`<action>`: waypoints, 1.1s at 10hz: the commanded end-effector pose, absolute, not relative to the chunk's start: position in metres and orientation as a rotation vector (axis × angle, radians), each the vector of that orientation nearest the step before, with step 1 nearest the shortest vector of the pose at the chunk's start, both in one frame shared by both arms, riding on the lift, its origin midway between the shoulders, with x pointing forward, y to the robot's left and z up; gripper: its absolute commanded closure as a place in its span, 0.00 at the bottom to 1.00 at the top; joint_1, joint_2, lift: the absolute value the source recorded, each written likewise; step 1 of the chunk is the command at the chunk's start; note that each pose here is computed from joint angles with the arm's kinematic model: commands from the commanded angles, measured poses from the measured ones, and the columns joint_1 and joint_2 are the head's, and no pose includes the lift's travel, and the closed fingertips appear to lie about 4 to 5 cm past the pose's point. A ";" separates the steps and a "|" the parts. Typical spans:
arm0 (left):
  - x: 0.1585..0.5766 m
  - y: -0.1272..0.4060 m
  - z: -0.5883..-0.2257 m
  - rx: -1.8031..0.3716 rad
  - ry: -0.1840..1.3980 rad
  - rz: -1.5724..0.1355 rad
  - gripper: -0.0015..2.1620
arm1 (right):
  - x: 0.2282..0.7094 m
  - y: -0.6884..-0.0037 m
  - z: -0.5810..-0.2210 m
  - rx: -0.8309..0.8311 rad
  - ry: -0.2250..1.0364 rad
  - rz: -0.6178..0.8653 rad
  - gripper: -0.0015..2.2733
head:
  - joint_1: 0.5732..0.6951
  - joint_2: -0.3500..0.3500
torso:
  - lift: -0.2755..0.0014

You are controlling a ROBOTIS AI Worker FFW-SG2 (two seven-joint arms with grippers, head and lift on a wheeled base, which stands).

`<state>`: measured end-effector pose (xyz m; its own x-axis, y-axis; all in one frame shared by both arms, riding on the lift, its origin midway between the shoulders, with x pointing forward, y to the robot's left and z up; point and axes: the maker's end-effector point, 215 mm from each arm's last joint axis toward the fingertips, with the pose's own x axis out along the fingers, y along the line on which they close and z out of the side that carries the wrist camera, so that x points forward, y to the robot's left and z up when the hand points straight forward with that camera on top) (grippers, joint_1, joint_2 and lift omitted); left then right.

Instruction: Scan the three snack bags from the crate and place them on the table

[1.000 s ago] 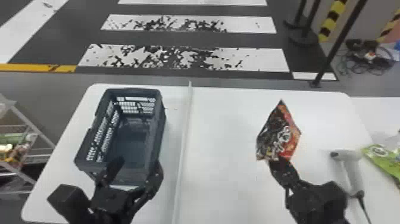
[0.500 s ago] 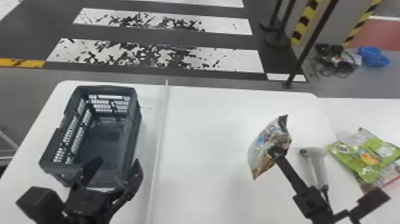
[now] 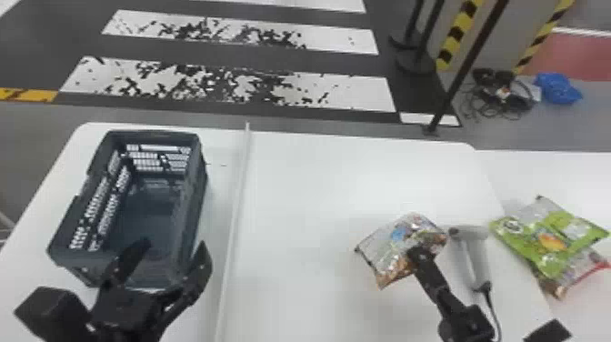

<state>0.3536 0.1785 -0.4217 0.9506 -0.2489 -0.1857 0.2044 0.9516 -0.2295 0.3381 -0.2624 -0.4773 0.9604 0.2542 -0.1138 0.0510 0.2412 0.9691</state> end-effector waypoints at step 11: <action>0.348 0.158 -0.411 -0.218 0.176 -0.256 0.03 | 0.255 -0.217 -0.535 1.281 0.659 0.085 0.02 | 1.00 0.38 | 0.86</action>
<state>0.3487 0.1586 -0.4122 0.9522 -0.2679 -0.1471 0.2293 0.9444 -0.2358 0.2505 -0.2085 -0.5378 0.8066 0.4269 -0.4088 0.3015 0.2977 0.9058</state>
